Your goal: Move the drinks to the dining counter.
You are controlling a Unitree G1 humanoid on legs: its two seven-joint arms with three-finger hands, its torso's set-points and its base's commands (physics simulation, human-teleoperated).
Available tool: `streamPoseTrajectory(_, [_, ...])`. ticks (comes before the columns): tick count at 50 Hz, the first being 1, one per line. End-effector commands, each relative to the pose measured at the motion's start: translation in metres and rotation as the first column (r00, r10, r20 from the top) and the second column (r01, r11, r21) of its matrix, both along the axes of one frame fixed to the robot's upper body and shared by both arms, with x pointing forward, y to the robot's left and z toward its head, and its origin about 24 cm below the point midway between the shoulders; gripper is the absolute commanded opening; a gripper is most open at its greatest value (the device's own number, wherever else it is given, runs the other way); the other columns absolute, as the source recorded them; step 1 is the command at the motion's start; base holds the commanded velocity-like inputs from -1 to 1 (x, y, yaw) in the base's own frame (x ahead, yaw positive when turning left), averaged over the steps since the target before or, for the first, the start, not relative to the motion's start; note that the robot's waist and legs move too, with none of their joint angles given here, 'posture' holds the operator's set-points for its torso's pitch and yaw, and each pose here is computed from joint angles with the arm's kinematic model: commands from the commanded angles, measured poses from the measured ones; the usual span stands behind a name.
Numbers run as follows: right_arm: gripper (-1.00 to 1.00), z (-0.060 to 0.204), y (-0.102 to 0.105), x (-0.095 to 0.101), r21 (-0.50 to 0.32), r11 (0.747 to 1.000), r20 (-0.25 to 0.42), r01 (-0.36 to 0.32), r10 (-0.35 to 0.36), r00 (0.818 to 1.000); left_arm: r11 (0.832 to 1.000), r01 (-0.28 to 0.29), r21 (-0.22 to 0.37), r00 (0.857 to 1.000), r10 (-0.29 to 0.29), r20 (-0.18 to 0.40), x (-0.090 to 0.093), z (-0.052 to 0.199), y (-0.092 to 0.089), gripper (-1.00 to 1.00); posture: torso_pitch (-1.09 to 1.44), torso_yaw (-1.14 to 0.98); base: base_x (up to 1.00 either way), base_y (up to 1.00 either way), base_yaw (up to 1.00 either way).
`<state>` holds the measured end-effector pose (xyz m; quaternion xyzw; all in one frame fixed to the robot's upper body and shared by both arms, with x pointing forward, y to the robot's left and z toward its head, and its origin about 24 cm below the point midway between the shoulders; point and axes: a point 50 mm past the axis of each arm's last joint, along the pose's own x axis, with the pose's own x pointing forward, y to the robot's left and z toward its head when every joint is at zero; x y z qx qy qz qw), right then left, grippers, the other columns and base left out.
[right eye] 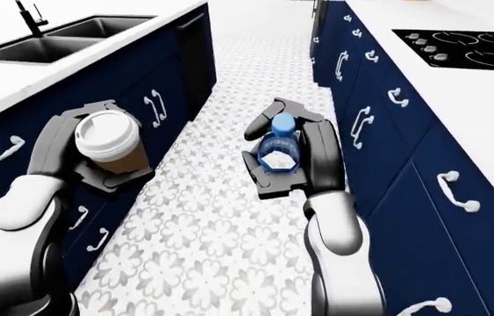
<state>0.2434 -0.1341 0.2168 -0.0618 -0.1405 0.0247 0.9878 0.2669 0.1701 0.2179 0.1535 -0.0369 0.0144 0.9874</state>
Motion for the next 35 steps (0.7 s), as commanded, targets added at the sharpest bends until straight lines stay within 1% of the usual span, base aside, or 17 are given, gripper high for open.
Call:
streamPoseTrajectory(1, [-1.00,0.0169,0.0046,-0.0076,0.005,0.999,0.115,-0.034,0.033,0.993,1.000,-0.013,0.016,0.996,0.011,0.091,-0.0047,0.0151,0.0012,-1.00,0.00,0.00,0.00,0.00,1.00])
streamPoseTrajectory(35, [-1.00,0.0159,0.0048,-0.0074,0.004,0.999,0.112,-0.034,0.034,0.993,1.000,-0.003,0.009,0.996,0.003,0.090,-0.0053,0.0151,0.0004,-1.00,0.00,0.00,0.00,0.00,1.00])
